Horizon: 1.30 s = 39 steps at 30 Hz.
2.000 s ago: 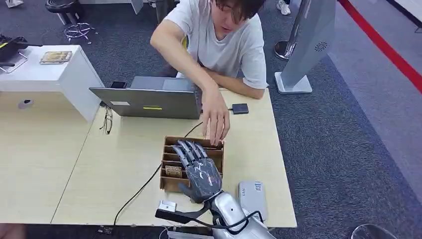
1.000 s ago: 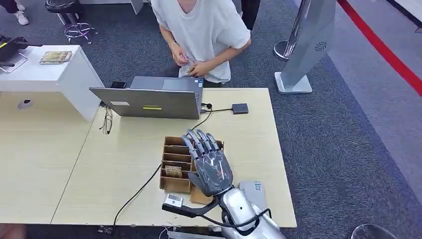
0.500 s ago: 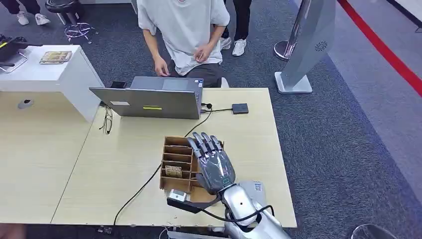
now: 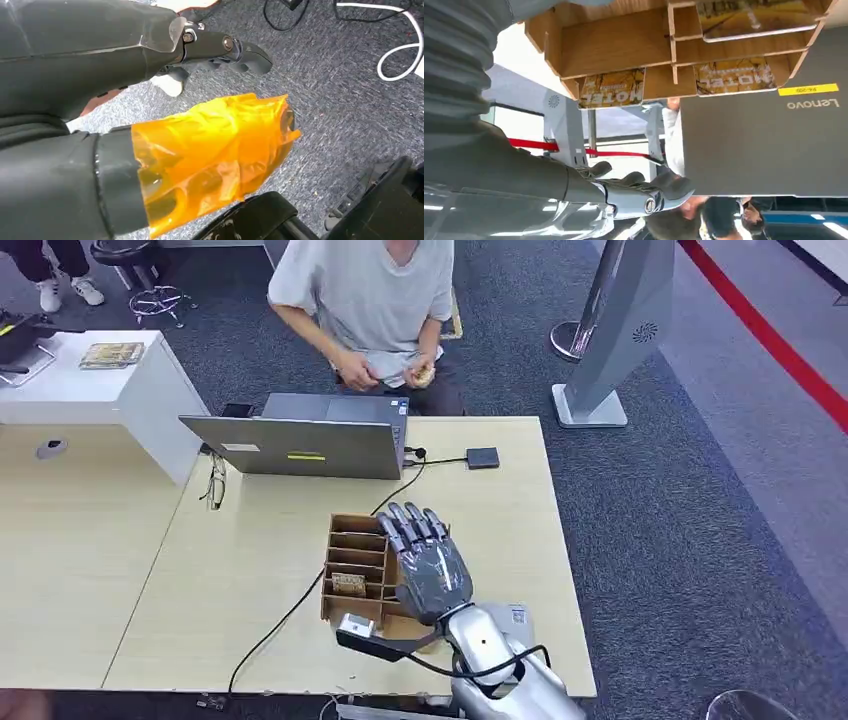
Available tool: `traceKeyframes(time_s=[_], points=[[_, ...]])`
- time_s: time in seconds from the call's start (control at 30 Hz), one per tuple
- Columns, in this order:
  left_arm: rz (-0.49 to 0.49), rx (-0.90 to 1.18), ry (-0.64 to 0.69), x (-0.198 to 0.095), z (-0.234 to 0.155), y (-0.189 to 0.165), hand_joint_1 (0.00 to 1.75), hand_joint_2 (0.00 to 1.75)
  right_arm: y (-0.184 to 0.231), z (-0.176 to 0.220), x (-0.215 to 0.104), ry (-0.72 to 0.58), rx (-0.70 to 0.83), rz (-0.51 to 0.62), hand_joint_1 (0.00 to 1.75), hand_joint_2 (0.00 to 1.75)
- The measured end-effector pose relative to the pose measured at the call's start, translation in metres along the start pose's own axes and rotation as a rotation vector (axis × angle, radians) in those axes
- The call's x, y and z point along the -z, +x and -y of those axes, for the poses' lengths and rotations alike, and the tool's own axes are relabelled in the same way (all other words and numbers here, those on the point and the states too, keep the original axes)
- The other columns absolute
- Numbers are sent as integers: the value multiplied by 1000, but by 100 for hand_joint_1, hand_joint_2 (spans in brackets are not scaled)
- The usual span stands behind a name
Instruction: Pass the card to the sensor for recognition and then transmit it.
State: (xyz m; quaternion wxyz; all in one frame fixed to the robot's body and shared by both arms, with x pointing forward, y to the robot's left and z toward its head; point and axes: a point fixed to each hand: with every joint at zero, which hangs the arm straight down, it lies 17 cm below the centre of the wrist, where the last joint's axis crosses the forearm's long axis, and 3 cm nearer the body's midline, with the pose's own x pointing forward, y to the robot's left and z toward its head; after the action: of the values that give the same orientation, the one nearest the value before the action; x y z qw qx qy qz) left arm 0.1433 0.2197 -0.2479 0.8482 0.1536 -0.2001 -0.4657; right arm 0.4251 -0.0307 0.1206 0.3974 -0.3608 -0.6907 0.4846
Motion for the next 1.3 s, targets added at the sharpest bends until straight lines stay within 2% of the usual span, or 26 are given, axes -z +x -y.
traceKeyframes(time_s=[0.53,0.83,1.3], points=[[13,-1,10,2,-5,5,0,0,-7,-5,8,37,-43,-6,0,175],[17,-2,18,2,-8,6,0,0,-23,-12,10,78,-77,-60,0,175],[3,26,7,2,-7,4,0,0,-34,-9,16,84,-47,-84,0,175]])
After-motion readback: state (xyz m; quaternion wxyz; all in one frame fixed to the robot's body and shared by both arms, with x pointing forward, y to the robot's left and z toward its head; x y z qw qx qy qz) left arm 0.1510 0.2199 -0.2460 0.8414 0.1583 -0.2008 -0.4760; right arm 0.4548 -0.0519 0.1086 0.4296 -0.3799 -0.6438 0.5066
